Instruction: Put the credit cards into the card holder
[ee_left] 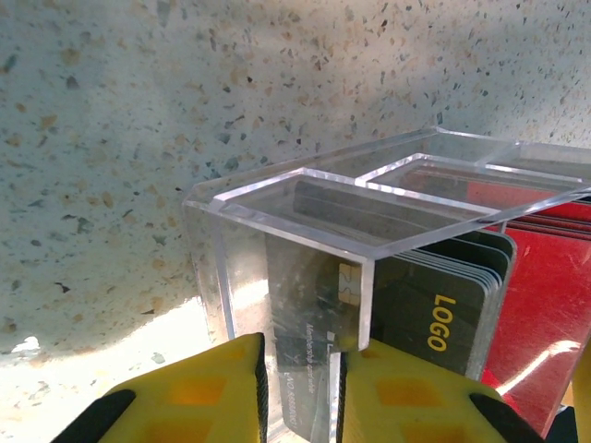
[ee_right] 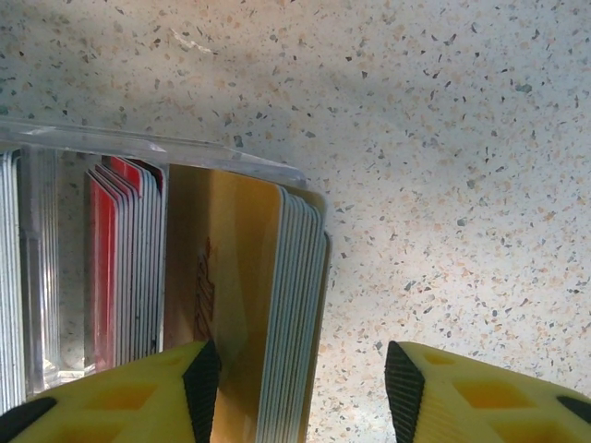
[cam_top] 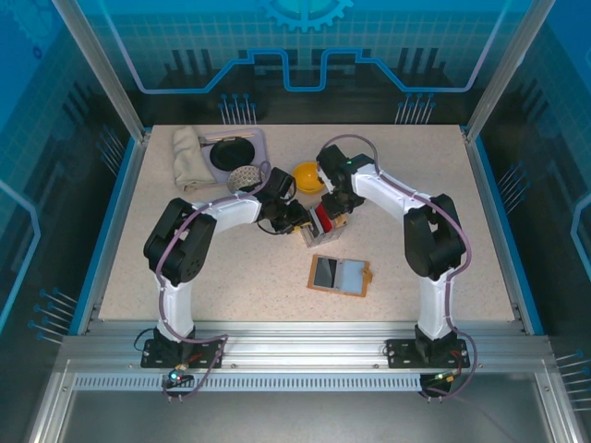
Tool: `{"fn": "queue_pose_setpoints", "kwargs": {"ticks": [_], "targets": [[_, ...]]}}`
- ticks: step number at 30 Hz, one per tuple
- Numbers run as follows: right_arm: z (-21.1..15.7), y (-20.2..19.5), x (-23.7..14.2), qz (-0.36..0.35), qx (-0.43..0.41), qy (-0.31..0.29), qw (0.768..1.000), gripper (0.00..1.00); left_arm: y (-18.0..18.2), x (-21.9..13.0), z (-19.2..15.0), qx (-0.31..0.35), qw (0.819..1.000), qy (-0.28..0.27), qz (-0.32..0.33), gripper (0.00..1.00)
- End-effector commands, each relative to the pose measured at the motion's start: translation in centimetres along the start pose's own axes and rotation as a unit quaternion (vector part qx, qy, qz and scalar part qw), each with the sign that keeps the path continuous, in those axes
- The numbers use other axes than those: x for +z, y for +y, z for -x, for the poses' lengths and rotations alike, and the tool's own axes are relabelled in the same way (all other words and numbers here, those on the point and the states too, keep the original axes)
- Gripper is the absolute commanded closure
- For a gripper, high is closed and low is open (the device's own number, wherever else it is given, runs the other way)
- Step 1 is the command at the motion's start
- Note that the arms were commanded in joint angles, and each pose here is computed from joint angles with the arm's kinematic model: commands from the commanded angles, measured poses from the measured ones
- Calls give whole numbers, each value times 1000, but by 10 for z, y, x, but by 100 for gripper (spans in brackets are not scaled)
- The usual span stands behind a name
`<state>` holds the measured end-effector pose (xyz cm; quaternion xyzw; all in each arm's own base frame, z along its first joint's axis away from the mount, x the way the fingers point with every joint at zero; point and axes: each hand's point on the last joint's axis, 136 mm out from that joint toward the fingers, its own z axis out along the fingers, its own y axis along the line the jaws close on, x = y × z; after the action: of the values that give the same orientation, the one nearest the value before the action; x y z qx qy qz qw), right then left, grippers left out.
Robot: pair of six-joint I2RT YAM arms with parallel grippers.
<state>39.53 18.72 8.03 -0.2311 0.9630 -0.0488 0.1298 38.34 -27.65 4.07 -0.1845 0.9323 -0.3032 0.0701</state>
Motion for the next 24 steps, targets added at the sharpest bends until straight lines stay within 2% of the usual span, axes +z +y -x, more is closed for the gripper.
{"fn": "queue_pose_setpoints", "kwargs": {"ticks": [1, 21, 24], "targets": [[5, -9, -21, -22, -5, -17, 1000, 50, 23, 6, -9, -6, 999, 20, 34, 76], [8, -9, -31, -36, -17, -26, 999, 57, 24, 6, -11, -7, 999, 22, 35, 76], [8, -8, -30, -30, -18, -25, 999, 62, 25, 6, -11, -7, 999, 22, 37, 77]]}}
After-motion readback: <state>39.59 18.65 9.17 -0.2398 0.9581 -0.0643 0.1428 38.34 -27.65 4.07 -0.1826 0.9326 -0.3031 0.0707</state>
